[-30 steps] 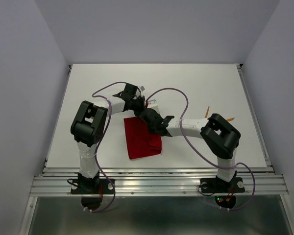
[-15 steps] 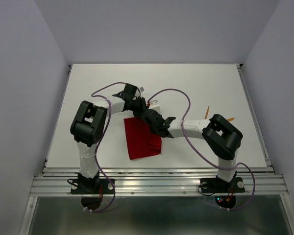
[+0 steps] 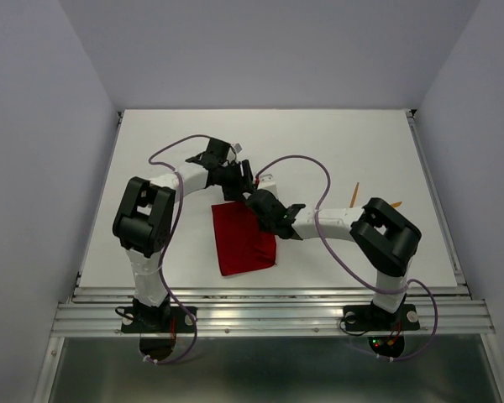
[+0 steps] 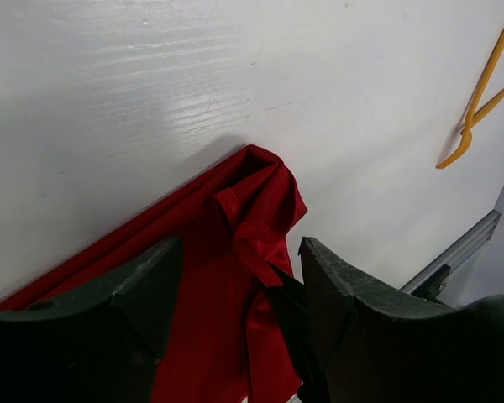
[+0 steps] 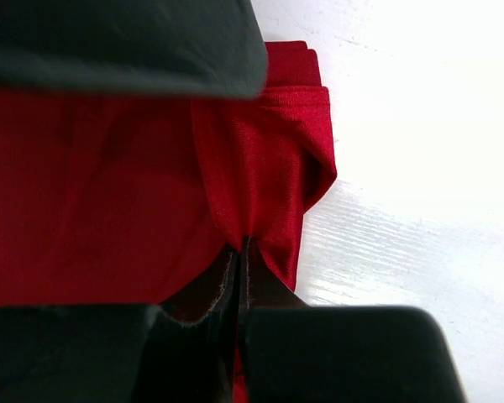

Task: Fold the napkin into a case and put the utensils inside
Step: Fold the lower triangle-folded napkin at the center of the board.

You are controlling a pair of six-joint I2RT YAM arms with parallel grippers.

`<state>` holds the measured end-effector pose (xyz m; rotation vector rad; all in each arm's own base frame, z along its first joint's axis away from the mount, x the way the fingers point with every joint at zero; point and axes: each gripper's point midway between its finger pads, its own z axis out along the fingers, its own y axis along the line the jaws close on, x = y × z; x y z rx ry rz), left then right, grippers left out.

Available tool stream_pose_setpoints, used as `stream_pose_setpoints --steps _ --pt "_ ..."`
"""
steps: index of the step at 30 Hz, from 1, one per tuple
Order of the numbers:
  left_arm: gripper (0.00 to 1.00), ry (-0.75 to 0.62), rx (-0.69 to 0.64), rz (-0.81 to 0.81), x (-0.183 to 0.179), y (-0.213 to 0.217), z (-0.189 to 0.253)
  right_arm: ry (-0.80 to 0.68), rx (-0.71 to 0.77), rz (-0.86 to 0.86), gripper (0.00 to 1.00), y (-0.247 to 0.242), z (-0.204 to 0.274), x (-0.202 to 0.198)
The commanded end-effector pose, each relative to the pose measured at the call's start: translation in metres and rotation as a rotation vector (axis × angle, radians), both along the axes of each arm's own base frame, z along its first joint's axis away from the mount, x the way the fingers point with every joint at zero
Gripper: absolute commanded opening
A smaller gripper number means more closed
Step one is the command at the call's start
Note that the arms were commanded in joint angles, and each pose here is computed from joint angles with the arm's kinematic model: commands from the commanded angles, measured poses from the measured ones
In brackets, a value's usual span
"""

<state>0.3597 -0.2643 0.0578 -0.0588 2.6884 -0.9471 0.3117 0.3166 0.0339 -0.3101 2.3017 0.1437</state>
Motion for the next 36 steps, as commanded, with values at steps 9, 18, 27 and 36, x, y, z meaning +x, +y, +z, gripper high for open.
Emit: stream_pose_setpoints --steps 9,18,27,36 --pt "0.54 -0.078 0.015 0.106 0.004 0.044 0.024 -0.038 0.087 0.001 0.01 0.011 0.019 0.001" --pt "0.0 -0.02 0.015 0.11 -0.013 0.048 0.0 -0.049 0.091 0.006 0.01 0.01 0.023 0.001" --pt "0.0 0.043 0.067 0.143 -0.011 0.053 -0.026 -0.052 0.119 0.053 0.01 0.016 0.033 -0.002" --pt "0.0 0.061 0.1 0.198 0.01 0.054 -0.042 -0.052 0.117 0.087 0.01 0.02 0.039 -0.003"
